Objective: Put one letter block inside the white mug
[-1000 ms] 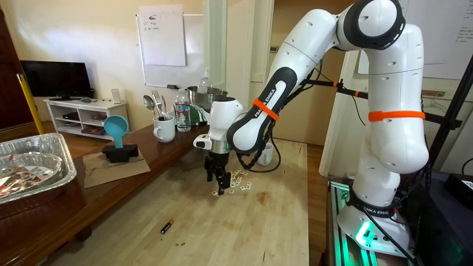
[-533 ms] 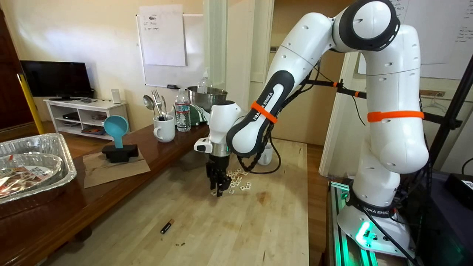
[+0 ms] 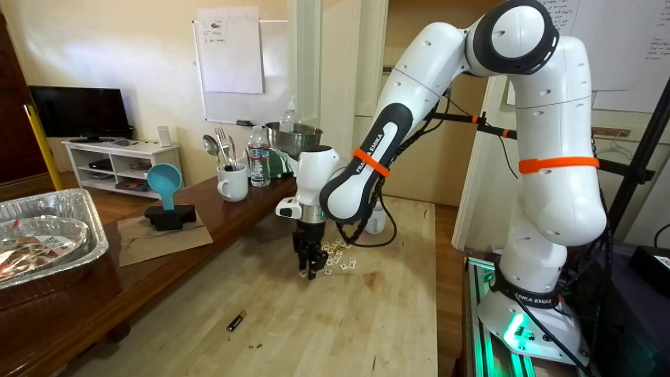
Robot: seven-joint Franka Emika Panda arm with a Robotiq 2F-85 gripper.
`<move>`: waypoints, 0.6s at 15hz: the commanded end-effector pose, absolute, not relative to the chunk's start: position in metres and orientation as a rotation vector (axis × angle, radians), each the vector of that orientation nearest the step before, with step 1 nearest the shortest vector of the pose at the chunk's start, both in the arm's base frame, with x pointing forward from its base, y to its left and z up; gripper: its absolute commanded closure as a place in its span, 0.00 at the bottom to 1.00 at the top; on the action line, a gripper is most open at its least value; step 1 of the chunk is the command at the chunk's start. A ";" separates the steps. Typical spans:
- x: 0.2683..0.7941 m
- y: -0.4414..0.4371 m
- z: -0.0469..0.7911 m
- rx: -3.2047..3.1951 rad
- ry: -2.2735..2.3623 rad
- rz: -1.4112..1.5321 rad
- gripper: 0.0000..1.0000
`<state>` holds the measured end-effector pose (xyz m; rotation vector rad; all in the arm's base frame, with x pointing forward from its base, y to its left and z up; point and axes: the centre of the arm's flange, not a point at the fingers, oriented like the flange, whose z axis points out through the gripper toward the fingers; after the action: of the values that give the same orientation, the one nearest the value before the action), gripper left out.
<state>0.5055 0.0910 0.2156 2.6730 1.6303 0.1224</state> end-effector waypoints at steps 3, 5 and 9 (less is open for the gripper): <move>0.519 0.087 0.206 2.648 1.674 0.144 0.59; 0.522 0.087 0.205 2.643 1.682 0.146 0.65; 0.523 0.092 0.209 2.666 1.692 0.135 1.00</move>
<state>0.5177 0.0911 0.2135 2.6518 1.6659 0.1392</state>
